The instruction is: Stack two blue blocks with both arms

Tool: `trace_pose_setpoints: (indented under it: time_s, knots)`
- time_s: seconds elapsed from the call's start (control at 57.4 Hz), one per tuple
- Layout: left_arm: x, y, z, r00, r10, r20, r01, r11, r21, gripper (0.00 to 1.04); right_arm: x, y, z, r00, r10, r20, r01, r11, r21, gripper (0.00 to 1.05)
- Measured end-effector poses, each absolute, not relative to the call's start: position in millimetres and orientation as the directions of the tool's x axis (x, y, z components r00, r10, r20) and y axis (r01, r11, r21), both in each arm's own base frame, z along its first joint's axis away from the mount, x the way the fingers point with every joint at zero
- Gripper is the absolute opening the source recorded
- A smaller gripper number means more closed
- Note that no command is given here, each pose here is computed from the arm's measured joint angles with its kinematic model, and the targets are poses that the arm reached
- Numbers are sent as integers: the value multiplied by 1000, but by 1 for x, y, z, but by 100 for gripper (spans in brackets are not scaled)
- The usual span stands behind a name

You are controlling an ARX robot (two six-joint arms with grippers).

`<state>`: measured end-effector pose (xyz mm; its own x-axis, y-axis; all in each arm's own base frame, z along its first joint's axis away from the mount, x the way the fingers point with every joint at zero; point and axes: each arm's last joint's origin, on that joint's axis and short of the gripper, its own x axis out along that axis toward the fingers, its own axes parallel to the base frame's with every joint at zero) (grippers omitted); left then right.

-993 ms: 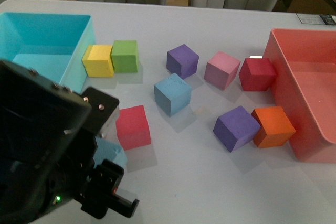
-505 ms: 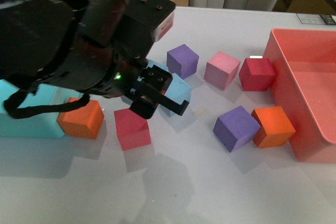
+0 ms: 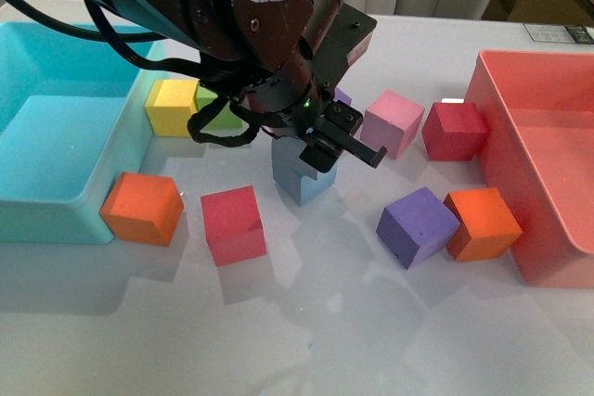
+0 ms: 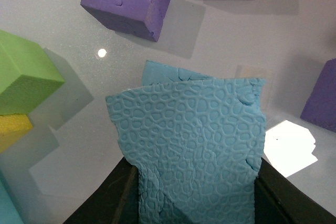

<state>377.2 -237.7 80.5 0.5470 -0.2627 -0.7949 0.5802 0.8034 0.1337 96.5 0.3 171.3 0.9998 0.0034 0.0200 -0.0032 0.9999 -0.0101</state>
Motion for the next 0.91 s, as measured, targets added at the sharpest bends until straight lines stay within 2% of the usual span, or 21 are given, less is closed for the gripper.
trace_pose_setpoints:
  time_s: [0.453,0.575,0.749,0.906]
  knots:
    - [392,-244,67,531,-238,-813,593,790,155,41,97,0,171,1000,3,20,-3,1000,-10,96]
    - [392,-244,67,529,-239,-814,595,789,155,60,97,0,171,1000,3,20,-3,1000,-10,96]
    - [393,-242,66,519,-253,-817,599,789,137,97,97,0,171,1000,3,20,-3,1000,-10,96]
    - [389,-233,71,519,-261,-814,590,798,121,96,97,0,171,1000,3,20,-3,1000,-10,96]
